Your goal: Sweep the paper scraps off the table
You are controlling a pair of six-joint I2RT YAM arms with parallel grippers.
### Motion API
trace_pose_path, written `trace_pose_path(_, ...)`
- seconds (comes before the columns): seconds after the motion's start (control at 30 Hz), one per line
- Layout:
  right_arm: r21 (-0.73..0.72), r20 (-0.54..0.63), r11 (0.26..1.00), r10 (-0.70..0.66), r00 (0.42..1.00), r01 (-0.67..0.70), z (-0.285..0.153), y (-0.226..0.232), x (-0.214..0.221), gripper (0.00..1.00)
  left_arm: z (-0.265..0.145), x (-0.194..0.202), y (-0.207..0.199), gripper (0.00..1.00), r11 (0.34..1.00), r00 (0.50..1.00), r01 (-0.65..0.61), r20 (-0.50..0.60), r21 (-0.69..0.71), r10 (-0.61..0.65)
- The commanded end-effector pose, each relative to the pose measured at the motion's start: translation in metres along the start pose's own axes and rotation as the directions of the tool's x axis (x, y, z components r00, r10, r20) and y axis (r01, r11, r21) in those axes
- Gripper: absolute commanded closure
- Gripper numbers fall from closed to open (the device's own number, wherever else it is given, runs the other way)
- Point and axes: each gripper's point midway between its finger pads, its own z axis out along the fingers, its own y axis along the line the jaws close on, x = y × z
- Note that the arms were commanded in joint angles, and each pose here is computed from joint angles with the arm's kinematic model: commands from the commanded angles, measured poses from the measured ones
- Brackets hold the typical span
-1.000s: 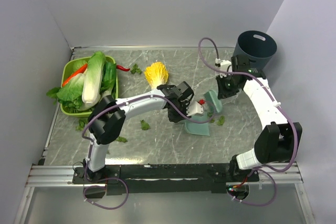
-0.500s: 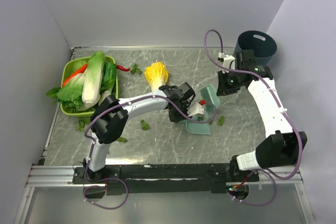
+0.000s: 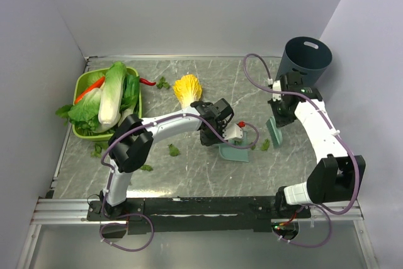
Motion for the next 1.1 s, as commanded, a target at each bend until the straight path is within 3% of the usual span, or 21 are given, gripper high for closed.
trace_pose_path(0.0,-0.057,-0.022,0.996,0.060,0.998,-0.062,0.010,0.012,0.002,1.00,-0.011,-0.005,0.005,0.99,1.000,1.000,-0.022,0.005,-0.006,0.023)
trace_pose_path(0.17,-0.317,-0.039,0.938,0.137,0.990,-0.142,0.009,0.062,-0.011,1.00,-0.004,-0.005,-0.003,0.99,0.999,1.000,-0.012,0.003,0.035,0.012)
trace_pose_path(0.33,-0.556,-0.038,0.819,0.147,0.988,-0.143,-0.019,0.105,-0.027,1.00,0.002,-0.009,-0.006,0.99,0.999,1.000,-0.003,0.017,0.043,0.003)
trace_pose_path(0.6,-0.486,0.050,0.870,0.116,0.992,-0.077,-0.044,0.085,-0.023,1.00,0.000,-0.019,0.000,0.99,0.998,0.993,0.051,0.102,0.024,-0.054)
trace_pose_path(0.77,-0.355,0.176,0.935,0.061,0.983,0.006,-0.067,0.061,-0.020,1.00,-0.007,-0.022,0.006,0.99,0.999,0.982,0.054,0.180,0.003,-0.054)
trace_pose_path(0.9,-0.311,0.323,0.950,0.073,0.943,0.033,-0.100,0.049,-0.033,1.00,-0.020,-0.022,0.011,0.99,0.998,0.975,0.061,0.213,-0.017,-0.056)
trace_pose_path(1.07,-0.276,0.420,0.961,0.091,0.903,0.032,-0.116,0.042,-0.042,1.00,-0.049,-0.011,0.019,0.99,0.995,0.971,0.092,0.223,-0.046,-0.079)
